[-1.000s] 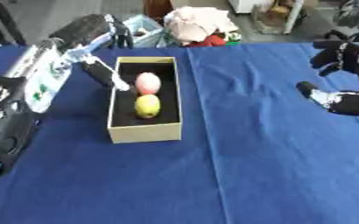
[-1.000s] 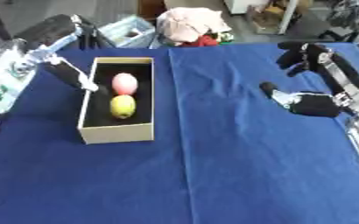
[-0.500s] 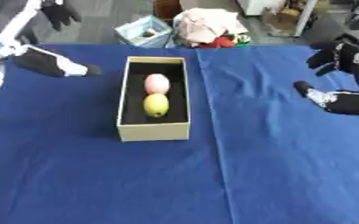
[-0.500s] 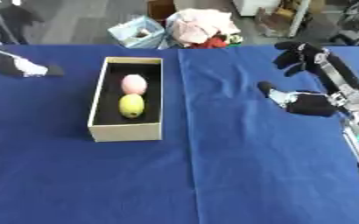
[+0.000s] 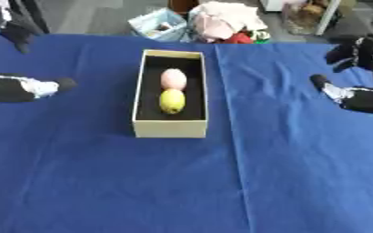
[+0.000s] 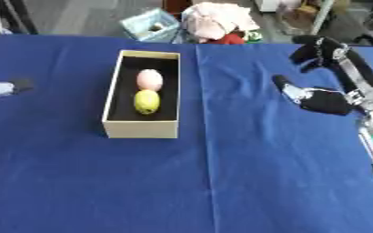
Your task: Pick up objects on the table and place them in the box.
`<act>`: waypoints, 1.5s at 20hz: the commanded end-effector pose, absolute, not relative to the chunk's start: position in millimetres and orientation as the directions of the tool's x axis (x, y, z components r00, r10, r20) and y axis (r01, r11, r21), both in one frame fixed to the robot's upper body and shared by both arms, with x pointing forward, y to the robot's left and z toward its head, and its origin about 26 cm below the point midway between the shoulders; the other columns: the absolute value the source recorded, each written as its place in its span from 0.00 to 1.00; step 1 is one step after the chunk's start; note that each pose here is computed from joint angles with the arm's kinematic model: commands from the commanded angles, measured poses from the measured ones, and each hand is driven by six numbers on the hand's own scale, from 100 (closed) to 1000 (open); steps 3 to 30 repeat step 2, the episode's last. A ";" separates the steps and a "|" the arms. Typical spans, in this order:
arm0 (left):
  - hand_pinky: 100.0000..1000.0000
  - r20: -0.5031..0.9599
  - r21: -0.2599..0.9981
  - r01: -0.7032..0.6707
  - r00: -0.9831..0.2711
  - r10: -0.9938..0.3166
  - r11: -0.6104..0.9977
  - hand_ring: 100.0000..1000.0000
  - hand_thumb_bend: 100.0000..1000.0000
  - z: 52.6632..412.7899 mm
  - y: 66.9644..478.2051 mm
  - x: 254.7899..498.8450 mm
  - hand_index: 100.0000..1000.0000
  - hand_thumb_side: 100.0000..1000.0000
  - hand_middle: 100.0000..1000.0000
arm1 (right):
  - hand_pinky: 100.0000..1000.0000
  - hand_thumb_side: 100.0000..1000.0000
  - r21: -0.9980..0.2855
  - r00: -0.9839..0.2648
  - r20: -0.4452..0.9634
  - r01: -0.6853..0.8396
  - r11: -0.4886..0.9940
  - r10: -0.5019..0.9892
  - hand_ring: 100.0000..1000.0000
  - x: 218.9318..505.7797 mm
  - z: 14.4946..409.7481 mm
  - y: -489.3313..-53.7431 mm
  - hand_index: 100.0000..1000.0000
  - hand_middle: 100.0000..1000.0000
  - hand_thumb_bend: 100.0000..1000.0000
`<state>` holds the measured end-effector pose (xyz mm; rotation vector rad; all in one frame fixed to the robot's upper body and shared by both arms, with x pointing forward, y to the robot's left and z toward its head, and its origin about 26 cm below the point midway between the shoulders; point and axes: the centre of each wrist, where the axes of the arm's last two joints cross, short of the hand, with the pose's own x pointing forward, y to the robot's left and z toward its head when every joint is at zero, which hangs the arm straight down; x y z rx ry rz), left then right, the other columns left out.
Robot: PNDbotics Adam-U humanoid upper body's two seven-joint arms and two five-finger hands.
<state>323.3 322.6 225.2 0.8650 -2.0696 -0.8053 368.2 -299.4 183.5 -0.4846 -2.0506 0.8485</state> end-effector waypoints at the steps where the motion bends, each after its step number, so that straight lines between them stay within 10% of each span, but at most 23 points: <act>1: 0.52 0.393 0.739 -0.333 -0.493 -0.776 0.586 0.36 0.82 228.2 328.1 321.3 0.57 0.23 0.37 | 0.58 0.26 -0.715 -0.587 0.538 0.062 0.696 0.605 0.66 365.9 195.3 -302.6 0.86 0.59 0.31; 30: 0.52 0.402 0.736 -0.331 -0.488 -0.775 0.590 0.36 0.81 225.7 328.9 321.3 0.57 0.22 0.37 | 0.58 0.26 -0.713 -0.587 0.539 0.062 0.698 0.604 0.66 366.0 195.0 -302.4 0.86 0.59 0.31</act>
